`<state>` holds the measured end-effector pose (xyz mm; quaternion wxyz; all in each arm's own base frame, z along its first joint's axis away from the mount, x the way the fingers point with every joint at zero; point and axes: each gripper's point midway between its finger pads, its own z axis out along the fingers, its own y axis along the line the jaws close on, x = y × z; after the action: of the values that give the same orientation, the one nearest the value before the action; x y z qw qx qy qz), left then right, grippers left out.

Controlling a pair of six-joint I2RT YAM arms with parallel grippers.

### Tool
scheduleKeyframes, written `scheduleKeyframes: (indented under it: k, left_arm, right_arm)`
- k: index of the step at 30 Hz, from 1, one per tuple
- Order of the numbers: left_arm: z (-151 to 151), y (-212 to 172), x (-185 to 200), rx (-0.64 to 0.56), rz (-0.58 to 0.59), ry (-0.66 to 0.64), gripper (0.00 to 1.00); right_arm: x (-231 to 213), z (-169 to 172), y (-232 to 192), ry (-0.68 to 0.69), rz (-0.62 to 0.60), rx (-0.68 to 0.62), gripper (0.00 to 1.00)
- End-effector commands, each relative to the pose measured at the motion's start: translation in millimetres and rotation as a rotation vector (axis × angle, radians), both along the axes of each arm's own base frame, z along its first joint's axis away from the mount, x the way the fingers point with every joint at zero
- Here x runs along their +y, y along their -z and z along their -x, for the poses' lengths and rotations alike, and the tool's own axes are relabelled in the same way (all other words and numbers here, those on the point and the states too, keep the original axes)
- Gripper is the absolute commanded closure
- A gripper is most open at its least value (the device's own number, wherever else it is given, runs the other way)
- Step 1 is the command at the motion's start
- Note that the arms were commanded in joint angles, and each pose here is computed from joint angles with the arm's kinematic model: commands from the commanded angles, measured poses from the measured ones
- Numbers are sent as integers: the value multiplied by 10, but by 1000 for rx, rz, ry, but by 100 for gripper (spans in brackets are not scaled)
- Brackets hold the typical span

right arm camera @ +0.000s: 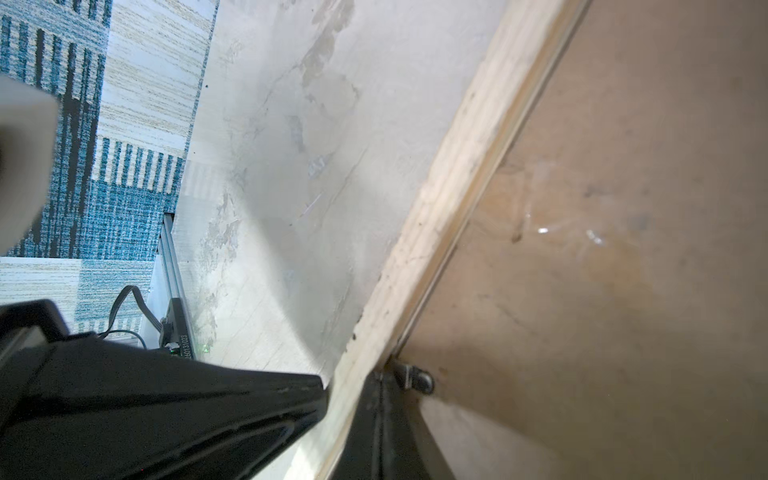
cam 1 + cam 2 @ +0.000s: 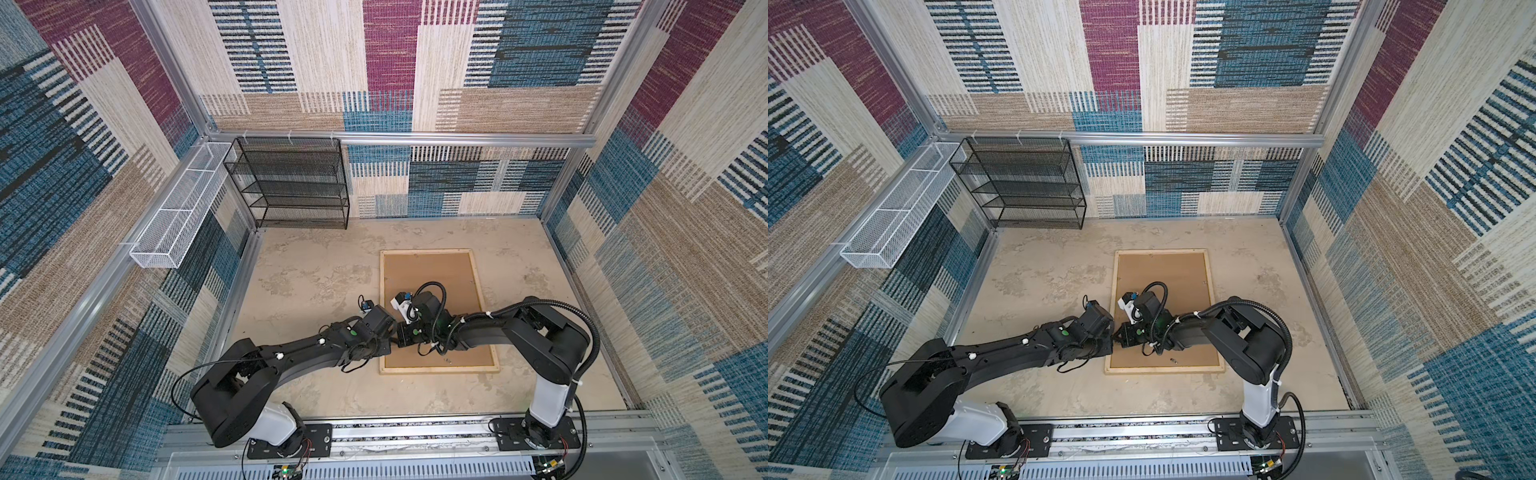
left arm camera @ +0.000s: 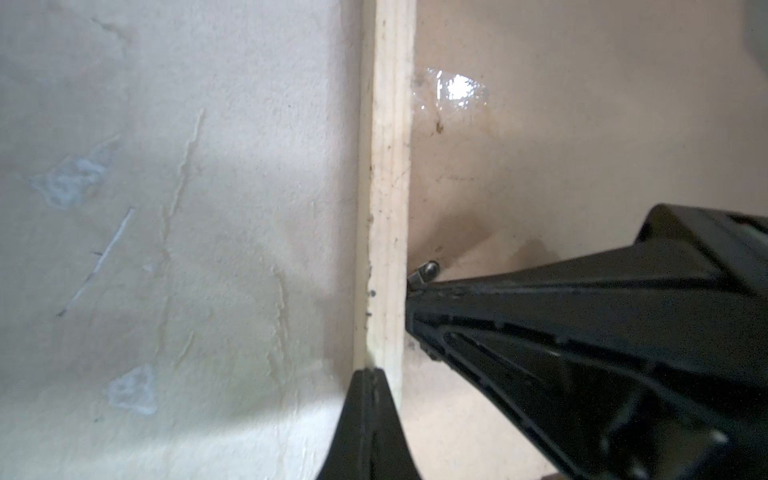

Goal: Put the photo into the frame

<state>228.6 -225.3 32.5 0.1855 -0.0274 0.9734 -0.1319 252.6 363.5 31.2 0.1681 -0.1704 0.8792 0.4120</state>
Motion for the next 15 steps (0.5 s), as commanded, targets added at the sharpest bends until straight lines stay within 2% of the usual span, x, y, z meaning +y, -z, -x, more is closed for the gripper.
scheduleKeyframes:
  k: [1, 6, 15]
  left_arm:
    - [286, 163, 68, 134, -35, 47, 96]
    - [208, 80, 68, 95, -49, 51, 81]
    - [154, 22, -3, 74, -29, 67, 79]
  right_arm:
    - [-188, 15, 135, 43, 90, -17, 100]
    - [-263, 117, 28, 21, 80, -35, 100]
    - [-323, 195, 50, 23, 79, -21, 100]
